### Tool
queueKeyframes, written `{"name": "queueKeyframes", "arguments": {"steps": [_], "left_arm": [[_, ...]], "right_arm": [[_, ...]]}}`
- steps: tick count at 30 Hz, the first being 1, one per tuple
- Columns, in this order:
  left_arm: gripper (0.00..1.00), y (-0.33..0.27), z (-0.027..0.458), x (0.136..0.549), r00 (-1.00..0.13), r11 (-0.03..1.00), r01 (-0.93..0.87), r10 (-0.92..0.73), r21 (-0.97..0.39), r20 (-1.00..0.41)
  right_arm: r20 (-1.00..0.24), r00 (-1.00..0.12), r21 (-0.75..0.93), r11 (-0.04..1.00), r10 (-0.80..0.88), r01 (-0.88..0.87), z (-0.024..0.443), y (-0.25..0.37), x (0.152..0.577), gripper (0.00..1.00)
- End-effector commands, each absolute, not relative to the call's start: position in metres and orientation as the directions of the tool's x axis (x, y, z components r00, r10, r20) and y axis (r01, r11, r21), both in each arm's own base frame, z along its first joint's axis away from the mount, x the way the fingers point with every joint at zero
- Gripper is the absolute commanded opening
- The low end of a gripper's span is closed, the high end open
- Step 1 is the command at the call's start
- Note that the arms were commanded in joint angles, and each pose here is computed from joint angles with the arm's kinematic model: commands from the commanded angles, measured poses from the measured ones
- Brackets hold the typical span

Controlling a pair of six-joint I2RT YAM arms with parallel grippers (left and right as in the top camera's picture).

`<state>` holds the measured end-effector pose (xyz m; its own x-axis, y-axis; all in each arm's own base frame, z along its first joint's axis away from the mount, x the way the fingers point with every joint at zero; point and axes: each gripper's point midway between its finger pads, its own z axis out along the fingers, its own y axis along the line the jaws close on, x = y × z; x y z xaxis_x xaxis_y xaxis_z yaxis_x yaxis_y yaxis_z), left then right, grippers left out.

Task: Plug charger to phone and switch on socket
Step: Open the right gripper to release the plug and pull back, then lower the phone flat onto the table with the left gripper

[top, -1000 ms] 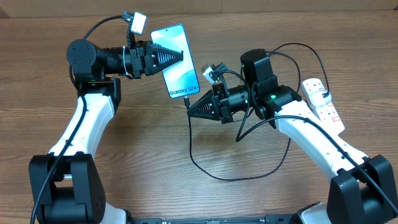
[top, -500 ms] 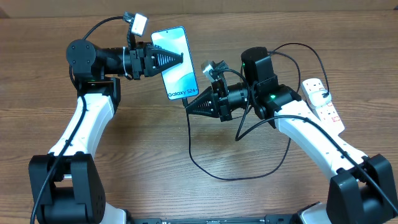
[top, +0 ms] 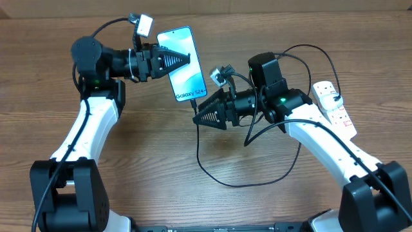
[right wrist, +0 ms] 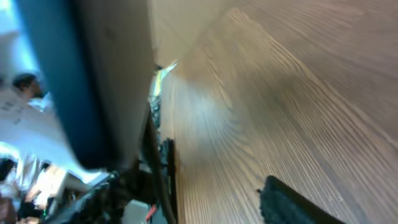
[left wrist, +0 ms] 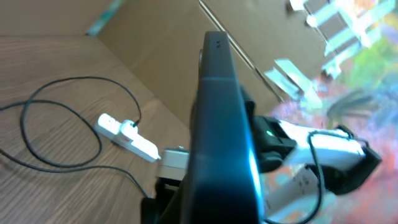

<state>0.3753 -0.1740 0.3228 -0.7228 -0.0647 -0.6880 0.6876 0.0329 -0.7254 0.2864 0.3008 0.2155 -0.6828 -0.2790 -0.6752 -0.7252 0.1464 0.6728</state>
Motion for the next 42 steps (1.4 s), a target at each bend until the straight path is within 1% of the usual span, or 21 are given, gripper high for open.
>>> {"name": "queueKeyframes", "arguments": {"steps": [1, 2, 3, 5, 6, 8, 10, 11, 15, 17, 19, 22, 25, 35, 39, 40, 41, 42], "left_arm": [[0.04, -0.169, 0.309, 0.406, -0.686, 0.154, 0.69, -0.172, -0.708, -0.706], [0.04, -0.167, 0.302, 0.412, -0.706, 0.18, 0.658, -0.191, -0.731, -0.682], [0.05, -0.166, 0.297, 0.416, -0.72, 0.198, 0.632, -0.206, -0.749, -0.663], [0.04, -0.165, 0.291, 0.42, -0.741, 0.219, 0.594, -0.225, -0.774, -0.633], [0.04, -0.166, 0.291, 0.42, -0.743, 0.219, 0.592, -0.225, -0.775, -0.631], [0.04, -0.169, 0.291, 0.419, -0.744, 0.216, 0.594, -0.22, -0.775, -0.631], [0.04, -0.172, 0.291, 0.418, -0.745, 0.213, 0.595, -0.216, -0.775, -0.631], [0.04, -0.172, 0.291, 0.418, -0.745, 0.213, 0.594, -0.216, -0.775, -0.631], [0.04, -0.172, 0.291, 0.417, -0.745, 0.208, 0.599, -0.21, -0.773, -0.633], [0.04, -0.173, 0.29, 0.414, -0.742, 0.201, 0.609, -0.196, -0.767, -0.641], [0.04, -0.174, 0.291, 0.41, -0.745, 0.186, 0.615, -0.181, -0.766, -0.642], [0.04, -0.176, 0.291, 0.404, -0.751, 0.16, 0.622, -0.156, -0.767, -0.642], [0.04, -0.176, 0.291, 0.402, -0.754, 0.15, 0.623, -0.145, -0.768, -0.64], [0.04, -0.176, 0.292, 0.401, -0.737, 0.15, 0.644, -0.138, -0.75, -0.661], [0.04, -0.178, 0.29, 0.4, -0.734, 0.151, 0.649, -0.132, -0.746, -0.666], [0.04, -0.18, 0.288, 0.397, -0.734, 0.142, 0.654, -0.117, -0.743, -0.669], [0.04, -0.181, 0.286, 0.394, -0.735, 0.135, 0.656, -0.106, -0.742, -0.669], [0.04, -0.182, 0.285, 0.391, -0.736, 0.125, 0.659, -0.093, -0.741, -0.67]], "right_arm": [[-0.755, -0.605, 0.477, 0.421, -0.253, -0.771, 0.236, 0.279, 0.313, 0.79], [-0.76, -0.6, 0.423, 0.508, -0.252, -0.75, 0.235, 0.27, 0.321, 0.8], [-0.764, -0.593, 0.379, 0.566, -0.255, -0.732, 0.233, 0.265, 0.326, 0.8], [-0.77, -0.579, 0.297, 0.651, -0.27, -0.699, 0.229, 0.26, 0.333, 0.8], [-0.77, -0.574, 0.276, 0.665, -0.278, -0.694, 0.227, 0.264, 0.332, 0.8], [-0.768, -0.559, 0.272, 0.631, -0.313, -0.726, 0.222, 0.284, 0.32, 0.79], [-0.764, -0.544, 0.254, 0.612, -0.348, -0.749, 0.216, 0.301, 0.309, 0.74], [-0.76, -0.535, 0.219, 0.63, -0.369, -0.745, 0.21, 0.306, 0.308, 0.72], [-0.76, -0.509, 0.035, 0.758, -0.404, -0.652, 0.199, 0.301, 0.321, 0.65], [-0.773, -0.506, -0.012, 0.808, -0.381, -0.59, 0.202, 0.295, 0.329, 0.58], [-0.787, -0.511, -0.012, 0.837, -0.346, -0.547, 0.205, 0.292, 0.335, 0.53], [-0.796, -0.524, 0.019, 0.853, -0.303, -0.522, 0.208, 0.289, 0.34, 0.48], [-0.798, -0.524, 0.022, 0.854, -0.299, -0.52, 0.209, 0.289, 0.341, 0.39], [-0.796, -0.526, 0.027, 0.85, -0.3, -0.526, 0.208, 0.29, 0.34, 0.26], [-0.813, -0.509, 0.065, 0.825, -0.283, -0.562, 0.215, 0.301, 0.339, 0.14], [-0.828, -0.492, 0.069, 0.824, -0.267, -0.563, 0.221, 0.304, 0.341, 0.08], [-0.835, -0.485, 0.071, 0.823, -0.259, -0.563, 0.223, 0.305, 0.343, 0.04], [-0.844, -0.475, 0.073, 0.822, -0.251, -0.564, 0.227, 0.306, 0.344, 0.04]]}}
